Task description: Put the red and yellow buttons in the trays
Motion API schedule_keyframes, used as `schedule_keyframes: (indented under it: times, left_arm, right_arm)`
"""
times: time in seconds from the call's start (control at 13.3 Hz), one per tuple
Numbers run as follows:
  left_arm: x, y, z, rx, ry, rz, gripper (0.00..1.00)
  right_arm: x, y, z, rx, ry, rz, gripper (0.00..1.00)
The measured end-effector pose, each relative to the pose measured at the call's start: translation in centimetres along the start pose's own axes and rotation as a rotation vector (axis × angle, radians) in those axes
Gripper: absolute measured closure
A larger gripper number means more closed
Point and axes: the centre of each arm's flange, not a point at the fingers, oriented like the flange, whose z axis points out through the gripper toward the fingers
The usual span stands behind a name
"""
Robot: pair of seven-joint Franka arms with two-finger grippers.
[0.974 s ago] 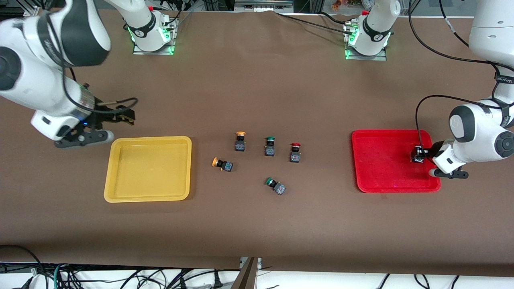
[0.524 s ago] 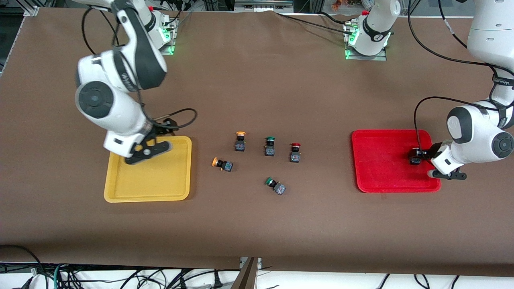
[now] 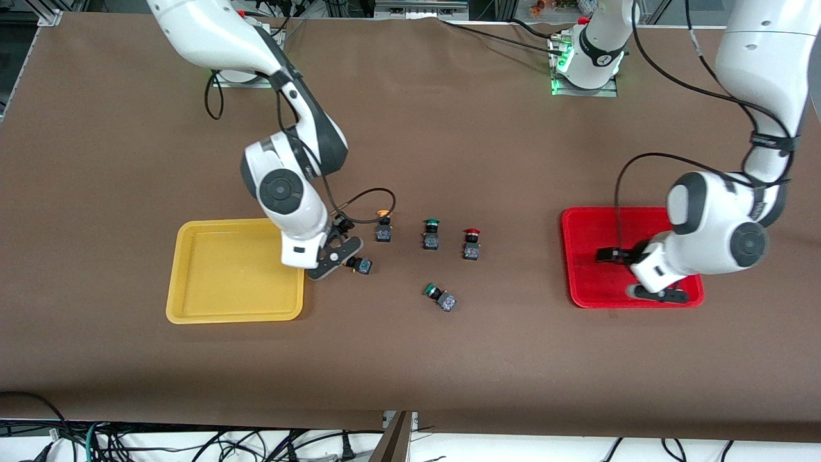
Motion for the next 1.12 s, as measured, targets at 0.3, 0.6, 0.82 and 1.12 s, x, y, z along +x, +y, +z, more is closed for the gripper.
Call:
schedule_keyframes:
  times: [0.3, 0.6, 0.82, 1.12]
  left_arm:
    - [-1.2, 16.0, 2.8, 0.032, -0.014, -0.094, 0.00]
    - [-0.7, 19.8, 5.9, 0.023, 0.001, -0.088, 0.00]
    - [-0.7, 22.4, 8.1, 0.004, 0.041, -0.046, 0.00]
    - [-2.1, 26.0, 9.9, 0.014, 0.030, 0.009, 0.00]
  right_arm:
    - [0.7, -2.2, 3.1, 0.001, 0.021, -0.039, 0.00]
    - [1.0, -2.6, 5.6, -0.002, 0.048, -0.062, 0.00]
    - [1.3, -2.4, 6.7, -0.012, 0.081, -0.119, 0.00]
    - [1.4, -1.7, 7.4, -0.026, 0.113, -0.169, 0.04]
